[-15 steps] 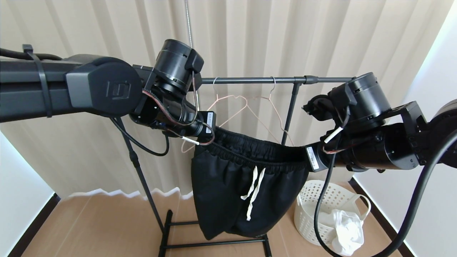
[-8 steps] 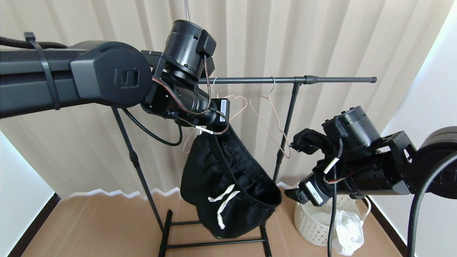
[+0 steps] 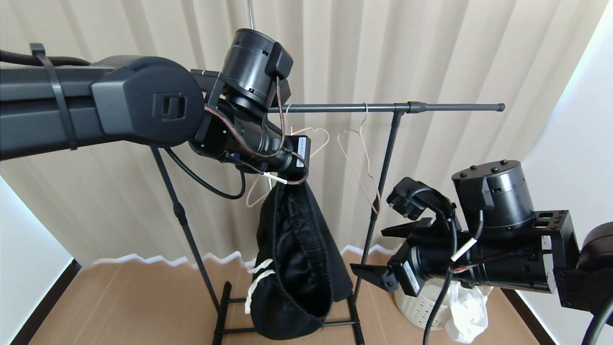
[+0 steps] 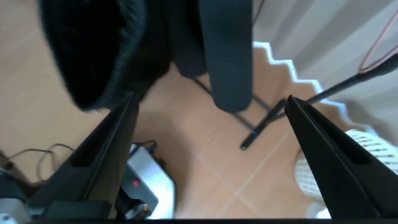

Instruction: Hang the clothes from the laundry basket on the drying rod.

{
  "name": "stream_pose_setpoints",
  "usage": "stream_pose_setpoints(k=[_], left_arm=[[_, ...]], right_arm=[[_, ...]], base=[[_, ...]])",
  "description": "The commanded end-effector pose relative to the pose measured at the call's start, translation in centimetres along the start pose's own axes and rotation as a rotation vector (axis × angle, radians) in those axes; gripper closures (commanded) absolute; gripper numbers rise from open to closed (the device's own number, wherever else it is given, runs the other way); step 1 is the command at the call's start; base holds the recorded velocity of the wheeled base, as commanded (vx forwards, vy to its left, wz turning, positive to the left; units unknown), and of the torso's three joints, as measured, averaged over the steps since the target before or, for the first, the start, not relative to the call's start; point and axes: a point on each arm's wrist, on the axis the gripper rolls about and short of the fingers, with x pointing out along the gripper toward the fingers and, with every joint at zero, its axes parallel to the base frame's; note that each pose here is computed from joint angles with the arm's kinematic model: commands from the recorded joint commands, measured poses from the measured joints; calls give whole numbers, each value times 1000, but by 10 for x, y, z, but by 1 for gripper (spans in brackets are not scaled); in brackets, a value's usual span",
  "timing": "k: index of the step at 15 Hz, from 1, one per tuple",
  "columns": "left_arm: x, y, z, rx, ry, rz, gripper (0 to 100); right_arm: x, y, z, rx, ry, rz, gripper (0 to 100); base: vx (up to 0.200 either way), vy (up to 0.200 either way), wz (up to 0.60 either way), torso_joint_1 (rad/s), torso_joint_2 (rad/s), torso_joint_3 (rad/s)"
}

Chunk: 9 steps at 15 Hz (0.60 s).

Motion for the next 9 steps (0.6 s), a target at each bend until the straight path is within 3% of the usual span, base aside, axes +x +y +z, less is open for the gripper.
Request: stream_pose_setpoints(k=[1,4,9], left_arm=[[-2,-2,0,3,-3,-6,100],[-3,-9,-2,13,0,-22,100],[-12,-22,-4,35,-6,-55,100]], right_arm=[[11,5,-3,17,13,13,0],[32,-1,-7,29,17,2,0],[45,-25,-12,75,45,-58,0]], base=[[0,0,0,0,0,0],[0,0,0,0,0,0],[0,0,0,0,0,0]])
